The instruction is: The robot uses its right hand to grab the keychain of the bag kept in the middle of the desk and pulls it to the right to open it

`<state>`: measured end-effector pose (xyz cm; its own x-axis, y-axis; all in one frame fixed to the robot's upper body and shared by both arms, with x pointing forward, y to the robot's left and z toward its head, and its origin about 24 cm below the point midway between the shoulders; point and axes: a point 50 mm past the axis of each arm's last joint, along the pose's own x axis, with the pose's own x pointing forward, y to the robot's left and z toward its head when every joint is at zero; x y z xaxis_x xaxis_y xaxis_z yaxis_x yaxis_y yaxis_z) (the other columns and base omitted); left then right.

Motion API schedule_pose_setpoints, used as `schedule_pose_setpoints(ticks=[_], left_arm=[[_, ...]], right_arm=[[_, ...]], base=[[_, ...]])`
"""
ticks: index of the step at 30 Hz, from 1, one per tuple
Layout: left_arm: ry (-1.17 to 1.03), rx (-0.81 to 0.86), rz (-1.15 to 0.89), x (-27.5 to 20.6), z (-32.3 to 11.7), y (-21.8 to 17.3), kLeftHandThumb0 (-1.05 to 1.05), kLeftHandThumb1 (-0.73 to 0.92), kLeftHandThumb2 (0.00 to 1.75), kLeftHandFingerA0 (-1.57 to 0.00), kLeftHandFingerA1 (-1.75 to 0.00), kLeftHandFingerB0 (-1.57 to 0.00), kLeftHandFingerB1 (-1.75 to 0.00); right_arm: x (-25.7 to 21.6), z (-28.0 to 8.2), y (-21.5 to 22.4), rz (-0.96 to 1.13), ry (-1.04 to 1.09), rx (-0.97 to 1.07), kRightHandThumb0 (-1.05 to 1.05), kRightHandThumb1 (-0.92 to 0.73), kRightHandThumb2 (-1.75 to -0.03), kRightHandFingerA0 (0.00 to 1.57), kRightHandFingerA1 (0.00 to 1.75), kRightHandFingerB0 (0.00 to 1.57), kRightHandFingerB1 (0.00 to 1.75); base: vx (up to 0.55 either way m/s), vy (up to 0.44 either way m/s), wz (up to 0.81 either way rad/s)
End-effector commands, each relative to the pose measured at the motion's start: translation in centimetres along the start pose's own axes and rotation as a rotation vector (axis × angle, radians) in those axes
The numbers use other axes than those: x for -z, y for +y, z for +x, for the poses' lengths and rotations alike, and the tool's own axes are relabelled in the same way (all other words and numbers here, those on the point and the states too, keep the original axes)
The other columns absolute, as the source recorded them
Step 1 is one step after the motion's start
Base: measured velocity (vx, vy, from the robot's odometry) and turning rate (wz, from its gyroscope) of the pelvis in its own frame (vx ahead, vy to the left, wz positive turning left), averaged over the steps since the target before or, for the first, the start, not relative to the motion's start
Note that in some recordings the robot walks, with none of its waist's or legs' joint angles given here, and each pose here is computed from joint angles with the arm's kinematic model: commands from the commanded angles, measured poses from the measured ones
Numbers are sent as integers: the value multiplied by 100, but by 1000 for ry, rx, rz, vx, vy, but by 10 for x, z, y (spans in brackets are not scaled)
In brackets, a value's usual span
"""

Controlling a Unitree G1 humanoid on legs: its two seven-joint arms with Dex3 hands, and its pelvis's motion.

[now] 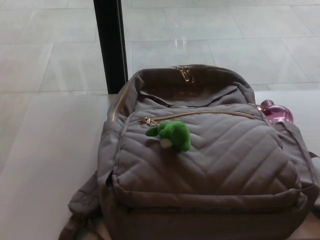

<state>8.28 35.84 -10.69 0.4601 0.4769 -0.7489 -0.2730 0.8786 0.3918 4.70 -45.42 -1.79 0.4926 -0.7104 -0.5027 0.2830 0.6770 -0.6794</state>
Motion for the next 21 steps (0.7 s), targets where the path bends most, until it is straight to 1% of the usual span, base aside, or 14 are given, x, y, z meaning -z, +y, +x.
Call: schedule_pose_setpoints(ticks=[1, 3, 6, 7, 8, 10, 11, 13, 14, 15, 16, 17, 19, 21], left_arm=[[-81, -55, -68, -9, -1, 18, -55, 58, 59, -77, -54, -61, -42], [-87, -56, -67, -10, -1, 18, -55, 58, 59, -77, -54, -61, -42], [-91, -61, -14, -9, -2, 18, -56, 60, 59, -76, -51, -61, -41], [-76, -59, -65, -7, -1, 17, -56, 58, 59, -75, -52, -61, -42], [-71, -48, -65, -6, -1, 15, -55, 59, 59, -73, -50, -58, -41], [-72, -40, -82, -5, -2, 15, -56, 58, 59, -73, -52, -56, -41], [-66, -43, -76, -4, -2, 15, -60, 47, 83, -67, -61, -51, -53], [-80, -43, -89, -4, -2, 14, -56, 58, 59, -71, -49, -60, -41], [-76, -43, -89, -5, -2, 14, -55, 58, 59, -71, -50, -58, -41], [-74, -43, -88, -5, -1, 13, -55, 58, 59, -71, -50, -58, -41], [-83, -40, -90, -5, -2, 14, -57, 47, 83, -65, -62, -52, -54], [-86, -38, -99, -5, -2, 12, -54, 58, 58, -69, -50, -58, -41], [-90, -38, -83, -6, -2, 12, -54, 59, 59, -69, -50, -57, -41], [-91, -37, -71, -7, -1, 12, -55, 59, 59, -70, -49, -58, -41]], right_arm=[[-19, 1, -23, 135, -153, 84, -57, -56, -57, 99, 117, 44, 46], [-20, 1, -24, 170, -160, 84, -57, -56, -57, 99, 117, 44, 46], [-31, 5, -33, 297, -172, 84, -75, -59, -59, 73, 127, 10, 48], [-49, 8, -41, 320, -222, 84, -77, -67, -60, 51, 91, 1, 37], [-60, 11, -46, 353, -255, 88, -82, -55, -93, 41, 75, 4, 21], [-75, 12, -50, 379, -311, 93, -77, -54, -92, 40, 77, 3, 30], [-106, 11, -57, 433, -424, 65, -72, -69, -61, 54, 85, 5, 34], [-146, 7, -62, 442, -565, 63, -92, -56, -92, 63, 81, 6, 43], [-163, 1, -62, 454, -611, 39, -81, -66, -60, 49, 67, 11, 42], [-169, -2, -62, 459, -628, 27, -81, -66, -60, 49, 67, 11, 42], [-189, -10, -60, 460, -703, 16, -85, -54, -91, 51, 74, 13, 47], [-227, -24, -55, 489, -848, -23, -77, -61, -59, 54, 60, 21, 34], [-260, -40, -46, 438, -959, -30, -80, -54, -85, 44, 57, 13, 39], [-279, -53, -39, 428, -1002, -68, -73, -53, -83, 44, 54, 15, 39]], base=[[0, 0, 0], [0, 0, 0], [0, 0, 0], [0, 0, 0], [0, 0, 0], [0, 0, 0], [0, 0, 0], [0, 0, 0], [0, 0, 0], [0, 0, 0], [0, 0, 0], [9, -8, 6], [0, 0, 0], [0, 0, 0]])
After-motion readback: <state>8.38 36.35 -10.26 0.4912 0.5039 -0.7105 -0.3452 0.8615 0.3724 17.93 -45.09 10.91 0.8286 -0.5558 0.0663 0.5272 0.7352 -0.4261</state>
